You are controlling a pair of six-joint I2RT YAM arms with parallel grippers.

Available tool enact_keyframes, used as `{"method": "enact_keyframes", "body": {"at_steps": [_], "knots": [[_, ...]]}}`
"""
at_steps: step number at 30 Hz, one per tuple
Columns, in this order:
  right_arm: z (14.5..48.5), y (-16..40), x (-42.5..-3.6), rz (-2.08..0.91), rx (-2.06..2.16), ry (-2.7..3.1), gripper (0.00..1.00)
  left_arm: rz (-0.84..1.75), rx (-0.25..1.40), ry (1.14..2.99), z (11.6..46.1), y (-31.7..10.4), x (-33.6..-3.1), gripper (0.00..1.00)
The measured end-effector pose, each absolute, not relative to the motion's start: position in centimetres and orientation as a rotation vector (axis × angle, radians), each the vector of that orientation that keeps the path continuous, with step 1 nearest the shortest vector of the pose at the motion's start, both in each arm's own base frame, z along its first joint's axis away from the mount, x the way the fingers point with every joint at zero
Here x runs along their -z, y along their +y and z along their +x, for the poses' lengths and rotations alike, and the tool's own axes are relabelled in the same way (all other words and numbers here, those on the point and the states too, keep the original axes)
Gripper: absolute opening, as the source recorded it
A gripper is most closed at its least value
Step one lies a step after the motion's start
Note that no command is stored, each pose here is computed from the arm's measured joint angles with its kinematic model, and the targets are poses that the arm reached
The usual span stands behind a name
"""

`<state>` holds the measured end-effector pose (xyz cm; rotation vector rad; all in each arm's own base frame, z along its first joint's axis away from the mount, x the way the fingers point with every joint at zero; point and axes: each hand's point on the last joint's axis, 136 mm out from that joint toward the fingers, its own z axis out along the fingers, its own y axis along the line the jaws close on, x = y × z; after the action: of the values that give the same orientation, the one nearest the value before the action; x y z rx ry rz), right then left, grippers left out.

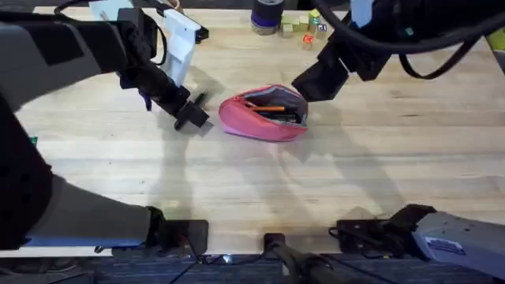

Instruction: Unzip the bag, pick up the pens from the table one at a time and place them inside, then zip the bag closed.

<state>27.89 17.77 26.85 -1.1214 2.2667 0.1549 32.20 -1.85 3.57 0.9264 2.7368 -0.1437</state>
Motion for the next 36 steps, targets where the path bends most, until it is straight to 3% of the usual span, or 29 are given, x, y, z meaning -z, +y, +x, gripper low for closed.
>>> {"method": "enact_keyframes", "body": {"at_steps": [12,16,21,23,28,30,36], "knots": [[27.89,17.77,-26.85,-1.121,-0.155,2.267,0.995,0.925,0.143,2.737,32.2,-1.85,-3.58,0.982],[27.89,17.77,-26.85,-1.121,-0.155,2.267,0.996,0.927,0.147,2.733,32.25,-1.92,-3.61,0.718],[27.89,17.77,-26.85,-1.121,-0.155,2.267,0.996,0.922,0.171,2.732,32.17,-2.25,-3.64,0.285],[27.89,17.77,-26.85,-1.121,-0.155,2.267,0.995,0.924,0.183,2.732,32.08,-2.43,-3.65,0.189],[27.89,17.77,-26.85,-1.121,-0.155,2.267,0.995,0.925,0.19,2.731,32.05,-2.55,-3.65,0.134],[27.89,17.77,-26.85,-1.121,-0.155,2.267,0.995,0.924,0.197,2.725,32.13,-2.66,-3.71,0.058],[27.89,17.77,-26.85,-1.12,-0.155,2.267,0.996,0.908,0.2,2.729,32.17,-2.69,-3.74,0.05]]}}
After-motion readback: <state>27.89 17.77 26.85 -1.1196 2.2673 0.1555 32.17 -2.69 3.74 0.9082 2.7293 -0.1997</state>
